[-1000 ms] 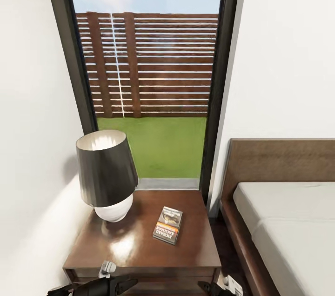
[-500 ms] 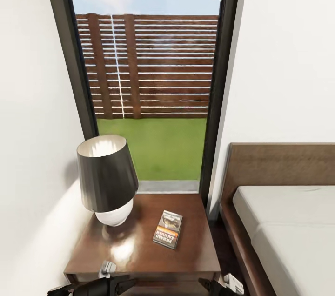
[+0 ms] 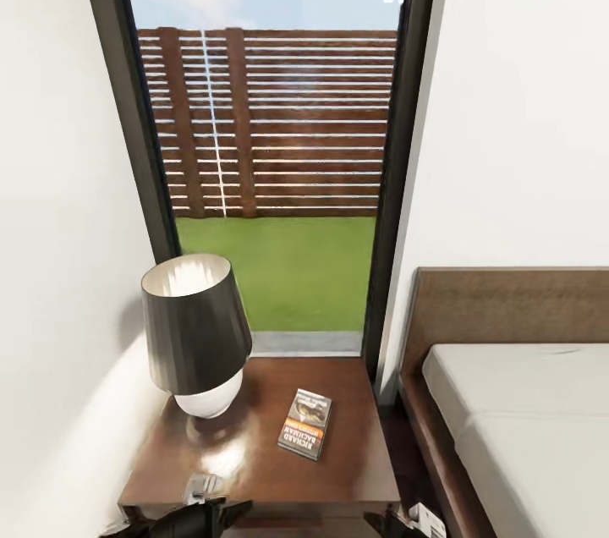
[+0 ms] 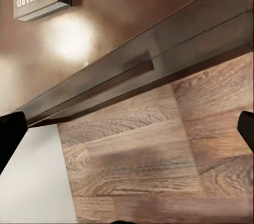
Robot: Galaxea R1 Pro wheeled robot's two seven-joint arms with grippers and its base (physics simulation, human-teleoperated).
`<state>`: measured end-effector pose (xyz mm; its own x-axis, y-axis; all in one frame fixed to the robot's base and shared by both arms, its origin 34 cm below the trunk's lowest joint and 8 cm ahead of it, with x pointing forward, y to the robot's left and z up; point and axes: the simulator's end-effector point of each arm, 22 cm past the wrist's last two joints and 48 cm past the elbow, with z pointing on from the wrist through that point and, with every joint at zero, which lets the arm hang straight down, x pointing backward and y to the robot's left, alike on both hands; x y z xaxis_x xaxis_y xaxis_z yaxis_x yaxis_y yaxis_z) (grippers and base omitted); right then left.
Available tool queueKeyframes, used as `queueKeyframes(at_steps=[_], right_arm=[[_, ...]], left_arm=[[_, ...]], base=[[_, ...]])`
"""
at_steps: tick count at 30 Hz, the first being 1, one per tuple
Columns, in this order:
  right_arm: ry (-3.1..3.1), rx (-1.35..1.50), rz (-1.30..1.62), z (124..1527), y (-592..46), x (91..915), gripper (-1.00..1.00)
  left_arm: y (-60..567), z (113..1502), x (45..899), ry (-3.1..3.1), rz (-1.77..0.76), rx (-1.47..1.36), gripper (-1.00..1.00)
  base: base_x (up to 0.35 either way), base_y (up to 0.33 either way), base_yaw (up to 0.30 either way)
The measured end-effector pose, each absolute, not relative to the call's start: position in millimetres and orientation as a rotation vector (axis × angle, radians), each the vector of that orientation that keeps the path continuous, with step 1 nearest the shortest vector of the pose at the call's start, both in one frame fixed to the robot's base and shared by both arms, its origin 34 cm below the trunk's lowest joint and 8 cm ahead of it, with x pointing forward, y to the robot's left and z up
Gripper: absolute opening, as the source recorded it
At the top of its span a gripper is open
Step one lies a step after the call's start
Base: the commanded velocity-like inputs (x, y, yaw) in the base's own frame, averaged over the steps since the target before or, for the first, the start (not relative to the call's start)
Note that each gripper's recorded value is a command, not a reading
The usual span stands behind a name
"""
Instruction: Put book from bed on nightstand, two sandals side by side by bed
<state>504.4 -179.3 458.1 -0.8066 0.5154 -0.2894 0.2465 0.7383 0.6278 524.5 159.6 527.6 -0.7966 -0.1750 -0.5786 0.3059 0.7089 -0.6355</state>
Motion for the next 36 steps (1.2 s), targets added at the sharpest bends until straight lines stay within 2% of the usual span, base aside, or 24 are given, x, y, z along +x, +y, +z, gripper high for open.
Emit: queueKeyframes(at_steps=[4, 11, 22, 36], right_arm=[[2.587, 0.653, 0.750, 436, -195, 464, 1.00], [2.691, 0.753, 0.552, 408, -237, 393, 1.00], [2.695, 0.755, 0.459, 419, -251, 372, 1.00], [2.733, 0.774, 0.447, 416, -251, 341, 1.00]], left_arm=[[178, 494, 522, 2.384, -0.767, -0.004, 1.00], [212, 445, 459, 2.517, -0.547, -0.098, 1.00], [270, 417, 379, 2.684, -0.150, -0.162, 1.00], [288, 406, 319, 2.768, -0.036, -0.179, 1.00]], base=[[0.000, 0.000, 0.000], [0.000, 0.000, 0.000], [0.000, 0.000, 0.000], [0.000, 0.000, 0.000]])
